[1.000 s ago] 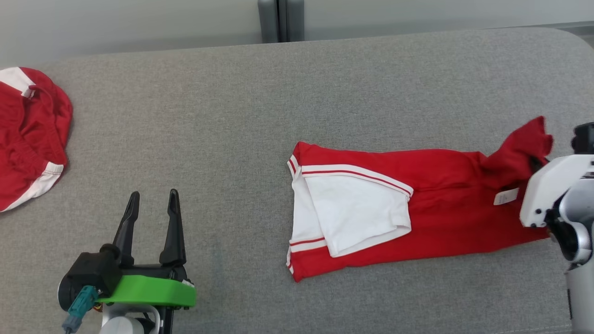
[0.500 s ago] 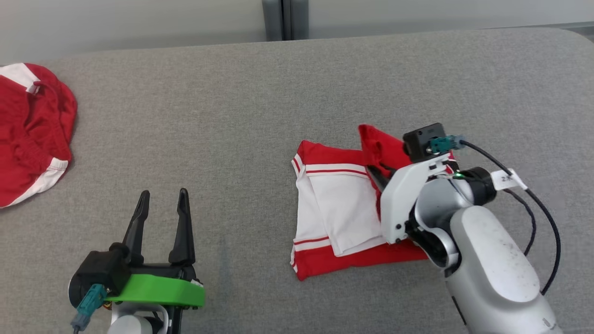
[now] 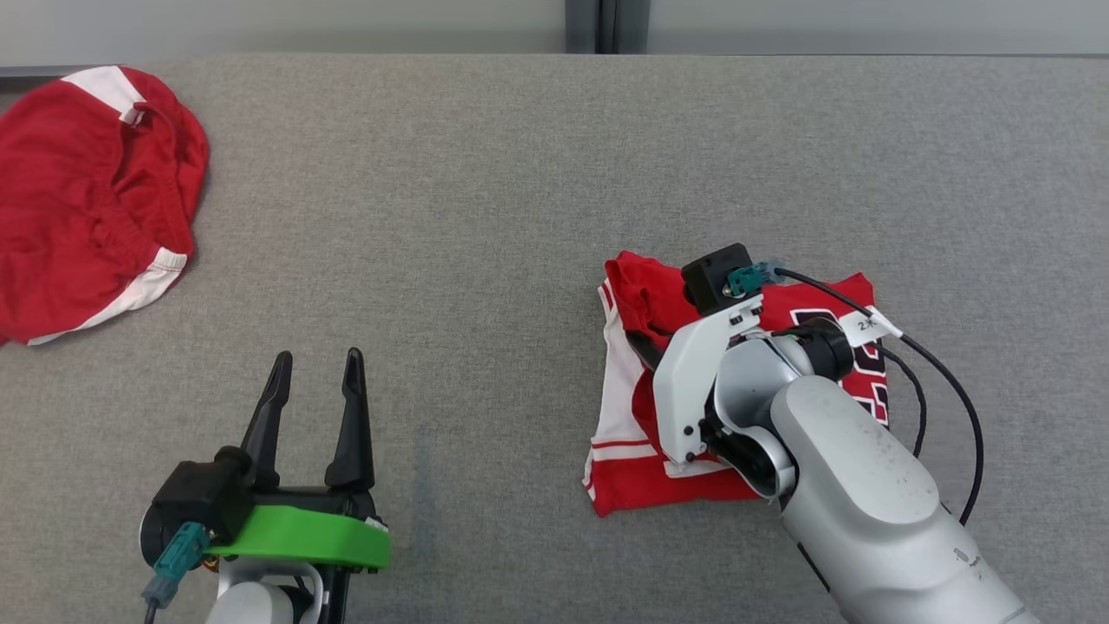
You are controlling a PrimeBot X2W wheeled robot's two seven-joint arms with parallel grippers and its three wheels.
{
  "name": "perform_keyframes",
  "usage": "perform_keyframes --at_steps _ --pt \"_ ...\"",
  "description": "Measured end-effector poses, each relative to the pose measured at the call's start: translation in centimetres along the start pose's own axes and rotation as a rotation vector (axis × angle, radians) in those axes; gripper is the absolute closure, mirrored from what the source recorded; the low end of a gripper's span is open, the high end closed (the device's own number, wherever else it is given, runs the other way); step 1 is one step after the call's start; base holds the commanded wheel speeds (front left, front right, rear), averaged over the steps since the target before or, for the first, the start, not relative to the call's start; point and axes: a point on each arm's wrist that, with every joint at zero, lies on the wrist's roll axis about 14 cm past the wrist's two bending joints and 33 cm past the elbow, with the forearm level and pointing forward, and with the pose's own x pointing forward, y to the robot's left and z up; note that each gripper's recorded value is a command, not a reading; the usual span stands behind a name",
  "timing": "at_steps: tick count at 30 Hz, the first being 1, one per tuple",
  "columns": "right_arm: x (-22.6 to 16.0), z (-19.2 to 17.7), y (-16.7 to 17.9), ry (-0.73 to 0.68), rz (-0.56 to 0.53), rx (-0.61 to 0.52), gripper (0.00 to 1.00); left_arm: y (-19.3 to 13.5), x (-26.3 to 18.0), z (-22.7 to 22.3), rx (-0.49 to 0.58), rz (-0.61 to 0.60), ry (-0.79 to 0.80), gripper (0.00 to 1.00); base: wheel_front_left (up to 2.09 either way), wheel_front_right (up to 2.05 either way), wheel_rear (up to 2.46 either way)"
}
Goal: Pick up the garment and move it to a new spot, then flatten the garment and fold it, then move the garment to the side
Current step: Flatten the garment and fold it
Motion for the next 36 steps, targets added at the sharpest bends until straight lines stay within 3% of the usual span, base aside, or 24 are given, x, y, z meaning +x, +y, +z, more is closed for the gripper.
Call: perform_keyframes --at_steps 3,4,5,6,13,16,19,25,30,33,34,35,36 --pt "0.7 -0.7 0.5 0.027 0.019 -0.001 1.0 0.2 -0.2 -0.1 0.001 0.006 0.004 0.0 0.0 0.0 0.0" --pt "0.8 -0.9 0.5 0.03 0.021 0.0 0.95 0.2 -0.2 -0.1 0.001 0.008 0.005 0.0 0.0 0.0 0.0" --pt "0.9 -1.0 0.6 0.033 0.023 0.001 0.79 0.3 -0.2 -0.1 0.001 0.01 0.005 0.0 0.0 0.0 0.0" --pt "1.0 -1.1 0.7 0.034 0.027 0.002 0.0 0.4 -0.3 -0.1 0.001 0.012 0.004 0.0 0.0 0.0 0.0" --pt "0.4 1.2 2.0 -0.076 0.081 0.089 0.0 0.2 -0.3 0.4 0.001 0.008 -0.009 0.0 0.0 0.0 0.0" --pt "-0.7 4.1 2.9 -0.192 0.125 0.159 0.0 0.1 -0.5 0.6 0.002 0.006 -0.015 0.0 0.0 0.0 0.0" --pt "-2.4 7.3 1.7 -0.341 0.093 0.174 0.0 -0.1 -0.7 0.7 0.005 0.0 -0.017 0.0 0.0 0.0 0.0" --pt "-8.8 10.1 -6.2 -0.566 -0.188 0.024 0.0 -0.9 -1.2 1.0 0.006 -0.023 -0.027 0.0 0.0 0.0 0.0" --pt "-13.9 7.7 -11.6 -0.591 -0.423 -0.071 0.0 -2.0 -1.2 1.3 0.001 -0.057 -0.037 0.0 0.0 0.0 0.0" --pt "-15.1 5.1 -12.7 -0.567 -0.493 -0.061 0.0 -2.4 -1.1 1.4 -0.001 -0.069 -0.041 0.0 0.0 0.0 0.0" --pt "-15.3 4.2 -12.9 -0.557 -0.508 -0.05 0.57 -2.5 -1.0 1.5 -0.001 -0.071 -0.042 0.0 0.0 0.0 0.0" --pt "-15.3 3.5 -13.0 -0.55 -0.517 -0.044 1.0 -2.5 -1.0 1.4 -0.002 -0.073 -0.041 0.0 0.0 0.0 0.0" --pt "-15.1 2.8 -13.1 -0.531 -0.521 -0.042 1.0 -2.5 -0.9 1.3 -0.002 -0.073 -0.038 0.0 0.0 0.0 0.0"
